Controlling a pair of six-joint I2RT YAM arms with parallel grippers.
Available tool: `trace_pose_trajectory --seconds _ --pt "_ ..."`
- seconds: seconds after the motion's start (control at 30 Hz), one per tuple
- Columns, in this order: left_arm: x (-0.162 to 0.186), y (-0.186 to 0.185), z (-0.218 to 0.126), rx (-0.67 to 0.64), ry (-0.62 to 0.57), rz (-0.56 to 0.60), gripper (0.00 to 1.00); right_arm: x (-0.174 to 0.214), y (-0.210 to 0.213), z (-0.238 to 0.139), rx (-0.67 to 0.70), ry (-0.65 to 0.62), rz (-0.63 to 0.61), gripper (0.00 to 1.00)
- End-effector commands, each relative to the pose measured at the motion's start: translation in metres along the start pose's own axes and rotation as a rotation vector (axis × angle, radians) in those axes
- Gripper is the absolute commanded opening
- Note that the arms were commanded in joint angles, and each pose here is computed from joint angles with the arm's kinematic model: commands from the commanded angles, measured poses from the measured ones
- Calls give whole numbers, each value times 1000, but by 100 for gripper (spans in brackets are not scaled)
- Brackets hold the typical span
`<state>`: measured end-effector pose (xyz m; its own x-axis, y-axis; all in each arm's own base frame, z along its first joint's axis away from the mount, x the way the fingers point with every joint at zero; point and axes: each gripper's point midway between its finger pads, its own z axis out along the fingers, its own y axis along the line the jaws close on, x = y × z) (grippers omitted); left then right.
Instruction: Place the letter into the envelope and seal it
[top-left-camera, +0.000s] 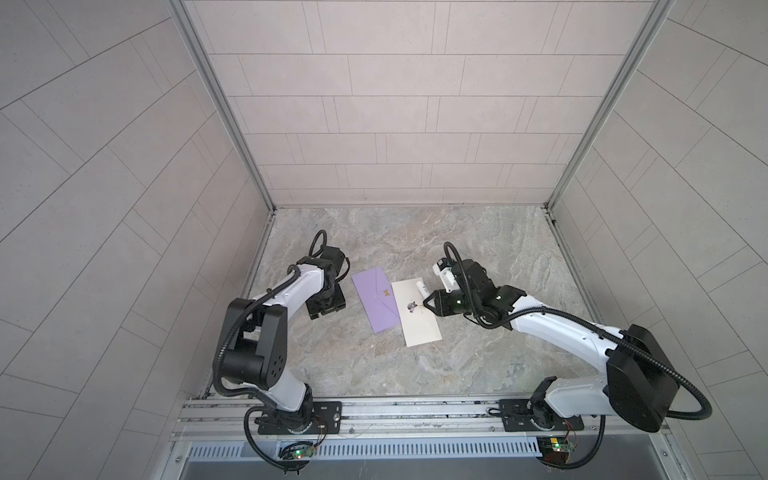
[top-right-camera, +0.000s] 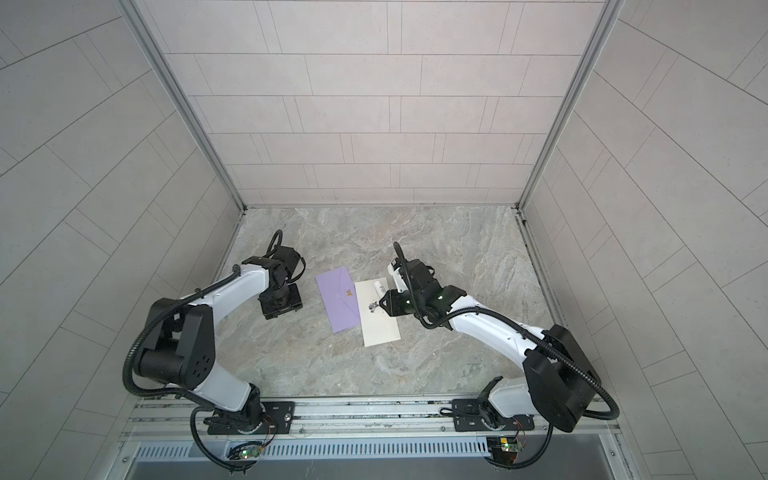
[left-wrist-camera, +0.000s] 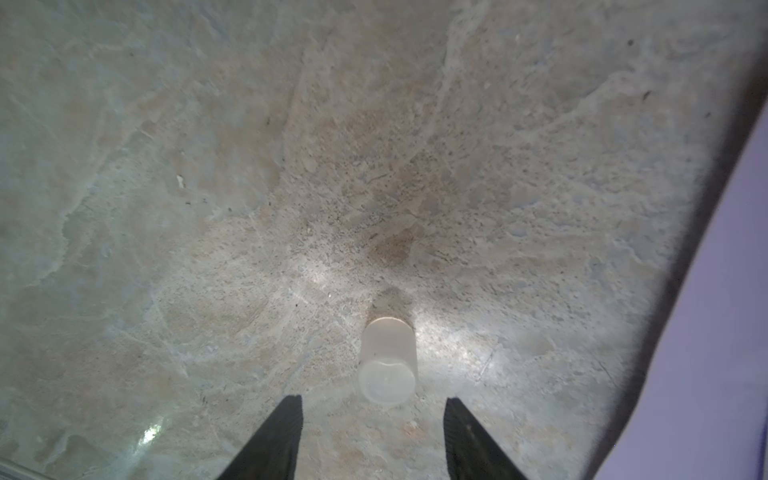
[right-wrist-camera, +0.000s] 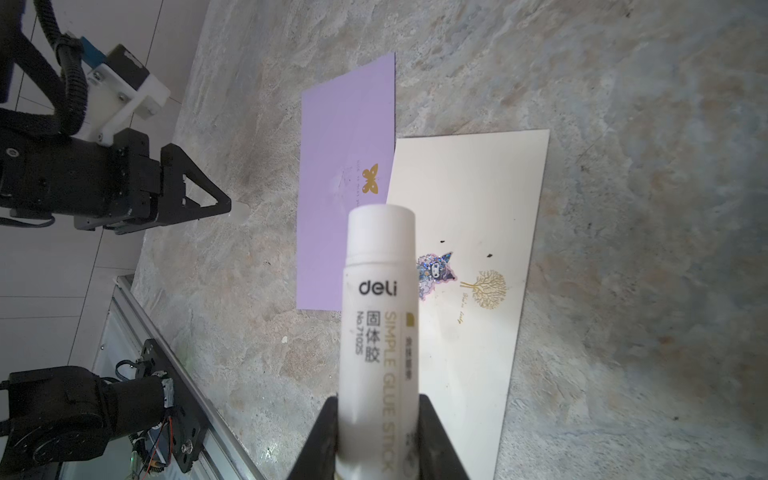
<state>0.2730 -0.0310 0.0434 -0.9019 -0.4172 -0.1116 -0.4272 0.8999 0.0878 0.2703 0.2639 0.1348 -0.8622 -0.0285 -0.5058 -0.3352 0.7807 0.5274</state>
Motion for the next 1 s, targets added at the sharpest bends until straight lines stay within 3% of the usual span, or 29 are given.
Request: trace_pose_trajectory --seconds 0.0,0.3,0.53,0.77,0.97 --pt "-4 1 7 -27 -1 3 55 -9 7 -4 0 -17 -29 3" --pt "-9 -6 14 -8 -9 -15 42 -8 6 -8 8 -21 -35 3" --pt "-5 -2 17 -24 -2 -12 39 -7 4 -10 13 -23 -34 3" --pt "-6 -6 14 -4 0 -19 24 -7 4 -12 19 -25 -37 3" --pt "-9 -27 -11 122 13 -11 23 -1 7 -15 -3 -7 -51 2"
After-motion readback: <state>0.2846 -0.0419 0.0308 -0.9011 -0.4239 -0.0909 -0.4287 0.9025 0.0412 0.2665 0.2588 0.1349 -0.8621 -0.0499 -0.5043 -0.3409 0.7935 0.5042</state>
